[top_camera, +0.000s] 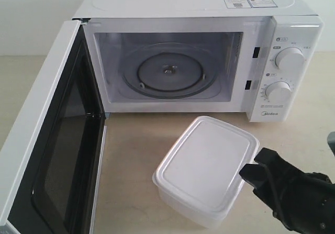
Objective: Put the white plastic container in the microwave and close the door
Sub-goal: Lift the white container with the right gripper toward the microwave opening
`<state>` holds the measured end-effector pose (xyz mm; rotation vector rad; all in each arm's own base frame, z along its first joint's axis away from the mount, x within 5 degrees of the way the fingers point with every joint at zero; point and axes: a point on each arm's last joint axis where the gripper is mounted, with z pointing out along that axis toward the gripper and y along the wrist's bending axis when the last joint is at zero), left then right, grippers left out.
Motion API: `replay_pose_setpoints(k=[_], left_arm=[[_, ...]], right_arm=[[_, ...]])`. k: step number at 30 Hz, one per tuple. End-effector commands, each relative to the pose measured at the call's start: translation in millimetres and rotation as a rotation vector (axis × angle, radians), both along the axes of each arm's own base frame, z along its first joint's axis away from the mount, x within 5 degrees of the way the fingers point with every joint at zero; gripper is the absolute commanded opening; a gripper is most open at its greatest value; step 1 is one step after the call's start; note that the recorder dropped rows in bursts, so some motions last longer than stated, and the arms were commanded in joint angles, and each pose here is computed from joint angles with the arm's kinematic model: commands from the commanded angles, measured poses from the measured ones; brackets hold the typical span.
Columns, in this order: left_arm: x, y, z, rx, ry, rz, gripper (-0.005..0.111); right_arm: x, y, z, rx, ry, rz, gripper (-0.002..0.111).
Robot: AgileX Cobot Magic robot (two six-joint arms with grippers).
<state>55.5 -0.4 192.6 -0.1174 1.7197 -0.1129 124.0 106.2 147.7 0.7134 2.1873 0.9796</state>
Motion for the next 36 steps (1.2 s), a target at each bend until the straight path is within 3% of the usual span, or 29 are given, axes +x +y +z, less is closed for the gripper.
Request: replay_pose_setpoints(k=[1,23,31,33,36], left_arm=[[0,0,-1,-0.003,-0.005,0.002,0.004],[0,0,-1,-0.003,-0.005,0.002,0.004],[0,0,-1,-0.003,-0.005,0.002,0.004],[0,0,-1,-0.003,-0.005,0.002,0.004],[0,0,-1,-0.003,-0.005,0.002,0.004]], right_arm=[[2,-8,-4,-0.026,0.039,-0.022,0.039],[40,21,-21,-0.057,0.097,-0.059,0.039],[46,33,-32,-0.116,0.132,0.013,0.039],[46,33,-32,-0.128,0.133,0.022,0.033],[46,33,-32,-0.133,0.131,0.031,0.009]])
